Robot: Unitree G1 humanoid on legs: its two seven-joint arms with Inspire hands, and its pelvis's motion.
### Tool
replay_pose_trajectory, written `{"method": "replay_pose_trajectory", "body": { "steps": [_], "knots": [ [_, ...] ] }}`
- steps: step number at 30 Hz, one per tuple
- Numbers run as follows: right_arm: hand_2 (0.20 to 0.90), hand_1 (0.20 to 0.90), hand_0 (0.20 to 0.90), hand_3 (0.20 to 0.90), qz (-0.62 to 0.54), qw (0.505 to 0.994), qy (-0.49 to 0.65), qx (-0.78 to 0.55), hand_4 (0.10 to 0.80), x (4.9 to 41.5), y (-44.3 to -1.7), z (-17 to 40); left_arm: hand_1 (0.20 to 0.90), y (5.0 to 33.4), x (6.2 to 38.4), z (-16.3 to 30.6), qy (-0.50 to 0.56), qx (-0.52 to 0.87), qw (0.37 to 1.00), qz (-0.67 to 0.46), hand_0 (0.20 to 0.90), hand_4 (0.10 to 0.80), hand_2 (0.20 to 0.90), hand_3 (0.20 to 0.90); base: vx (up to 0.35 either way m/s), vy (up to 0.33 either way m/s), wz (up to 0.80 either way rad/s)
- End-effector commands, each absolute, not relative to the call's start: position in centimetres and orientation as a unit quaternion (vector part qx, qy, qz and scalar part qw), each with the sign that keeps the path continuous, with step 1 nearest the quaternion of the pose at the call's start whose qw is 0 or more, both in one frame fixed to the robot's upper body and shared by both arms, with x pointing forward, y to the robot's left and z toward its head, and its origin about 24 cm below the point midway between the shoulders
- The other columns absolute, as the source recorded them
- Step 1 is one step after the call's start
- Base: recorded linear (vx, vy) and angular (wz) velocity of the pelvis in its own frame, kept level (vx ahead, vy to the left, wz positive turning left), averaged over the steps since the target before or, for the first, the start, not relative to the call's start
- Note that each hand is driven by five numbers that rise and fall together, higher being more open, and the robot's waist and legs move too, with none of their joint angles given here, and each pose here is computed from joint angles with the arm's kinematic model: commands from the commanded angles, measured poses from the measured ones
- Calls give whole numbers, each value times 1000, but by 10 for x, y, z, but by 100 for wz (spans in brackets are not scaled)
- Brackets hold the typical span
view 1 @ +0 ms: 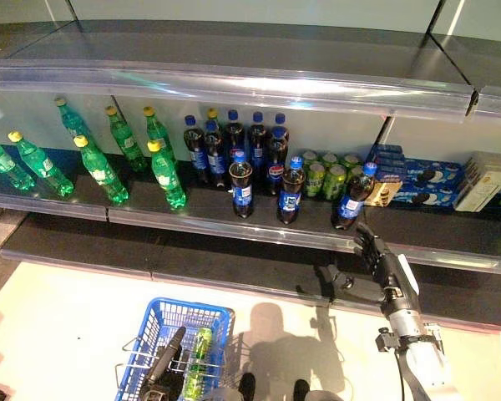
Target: Pick up the drink and place into the basket.
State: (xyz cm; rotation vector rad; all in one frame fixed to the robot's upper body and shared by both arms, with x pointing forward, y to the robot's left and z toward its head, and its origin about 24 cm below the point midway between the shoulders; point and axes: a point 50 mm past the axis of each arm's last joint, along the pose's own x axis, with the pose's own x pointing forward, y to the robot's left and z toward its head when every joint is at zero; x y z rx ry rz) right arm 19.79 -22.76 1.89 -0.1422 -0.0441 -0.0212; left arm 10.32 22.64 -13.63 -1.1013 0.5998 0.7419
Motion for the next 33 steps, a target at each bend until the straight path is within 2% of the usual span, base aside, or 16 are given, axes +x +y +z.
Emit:
{"method": "replay_pose_trajectory", "body": {
  "steps": [1,7,11,19,25,30,33],
  "knots": [
    [900,900,900,900,-16,988,-141,-61,800,217,-228,61,300,257,145,-97,146,-486,820,264,300,100,300,200,21,160,0],
    [900,900,900,900,-32,987,-148,-56,800,220,-223,60,300,262,148,-96,151,-481,824,260,300,100,300,200,12,173,2],
    [900,900,900,900,-42,987,-144,-47,800,218,-225,57,300,268,161,-89,154,-476,827,257,300,100,300,200,100,72,9],
    [900,900,900,900,-54,985,-153,-55,800,216,-242,64,300,277,153,-89,153,-471,827,264,300,100,300,200,284,-129,37],
    [900,900,900,900,-63,984,-154,-60,800,212,-243,69,300,265,158,-88,171,-469,829,253,300,100,300,200,226,-195,69],
    [900,900,900,900,-73,983,-152,-78,800,203,-251,72,300,248,163,-85,182,-477,831,219,300,100,300,200,36,29,91],
    [900,900,900,900,-62,984,-148,-77,800,201,-250,69,300,248,156,-89,176,-486,824,232,300,100,300,200,17,73,21]
  ]
}}
